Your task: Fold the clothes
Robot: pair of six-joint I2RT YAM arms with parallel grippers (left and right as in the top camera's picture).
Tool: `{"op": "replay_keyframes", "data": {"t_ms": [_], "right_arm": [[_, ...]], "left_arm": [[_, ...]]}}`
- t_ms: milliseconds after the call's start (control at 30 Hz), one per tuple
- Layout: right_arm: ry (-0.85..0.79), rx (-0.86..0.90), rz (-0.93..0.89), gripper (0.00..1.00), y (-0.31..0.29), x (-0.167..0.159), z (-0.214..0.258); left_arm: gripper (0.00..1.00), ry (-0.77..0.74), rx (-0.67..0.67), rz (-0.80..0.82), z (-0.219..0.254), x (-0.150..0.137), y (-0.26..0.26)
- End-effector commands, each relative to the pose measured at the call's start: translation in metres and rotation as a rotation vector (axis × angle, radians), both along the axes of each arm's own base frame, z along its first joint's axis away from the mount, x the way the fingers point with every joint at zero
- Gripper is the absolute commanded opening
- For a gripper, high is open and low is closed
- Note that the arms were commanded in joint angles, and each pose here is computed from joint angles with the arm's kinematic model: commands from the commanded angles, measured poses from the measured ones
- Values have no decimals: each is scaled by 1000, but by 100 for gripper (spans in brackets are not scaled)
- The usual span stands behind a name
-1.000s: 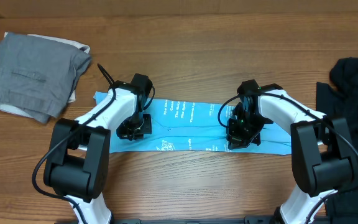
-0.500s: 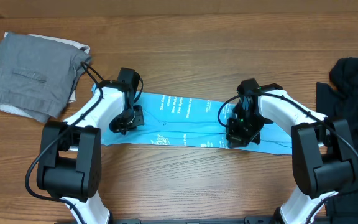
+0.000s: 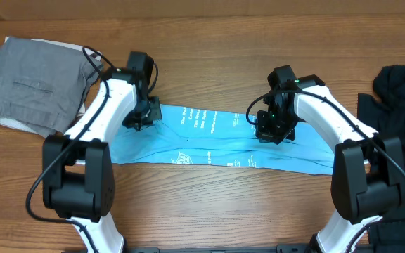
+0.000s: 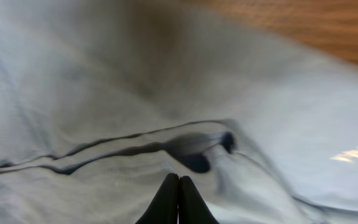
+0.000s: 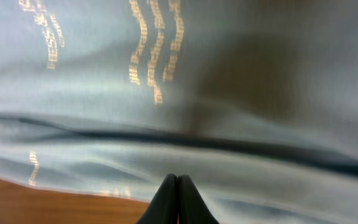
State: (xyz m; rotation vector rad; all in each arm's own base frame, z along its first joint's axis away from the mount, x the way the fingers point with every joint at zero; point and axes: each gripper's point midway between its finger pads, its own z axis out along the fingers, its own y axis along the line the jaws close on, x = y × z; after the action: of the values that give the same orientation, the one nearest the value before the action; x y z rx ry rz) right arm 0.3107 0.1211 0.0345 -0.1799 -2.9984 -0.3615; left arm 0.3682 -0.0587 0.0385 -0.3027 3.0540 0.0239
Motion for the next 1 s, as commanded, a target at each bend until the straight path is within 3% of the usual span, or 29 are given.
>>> {"op": "replay_keyframes", "data": {"t_ms": [0,567,767,967], "right_arm": [[-17,-22,-4,4,-4,-3,-18],[-201,-33,-9,8,-6,31,-55],[-218,-70,-11,16,-12,35,-55],[-267,-52,-14,25,-8,47,-52]], "left_arm": [[4,51,41,13,-28,-11,10],[4,-100,90,79,-55,24,39],[4,-75,91,151,-91,30,68],[6,-150,39,47,-70,62,60]]}}
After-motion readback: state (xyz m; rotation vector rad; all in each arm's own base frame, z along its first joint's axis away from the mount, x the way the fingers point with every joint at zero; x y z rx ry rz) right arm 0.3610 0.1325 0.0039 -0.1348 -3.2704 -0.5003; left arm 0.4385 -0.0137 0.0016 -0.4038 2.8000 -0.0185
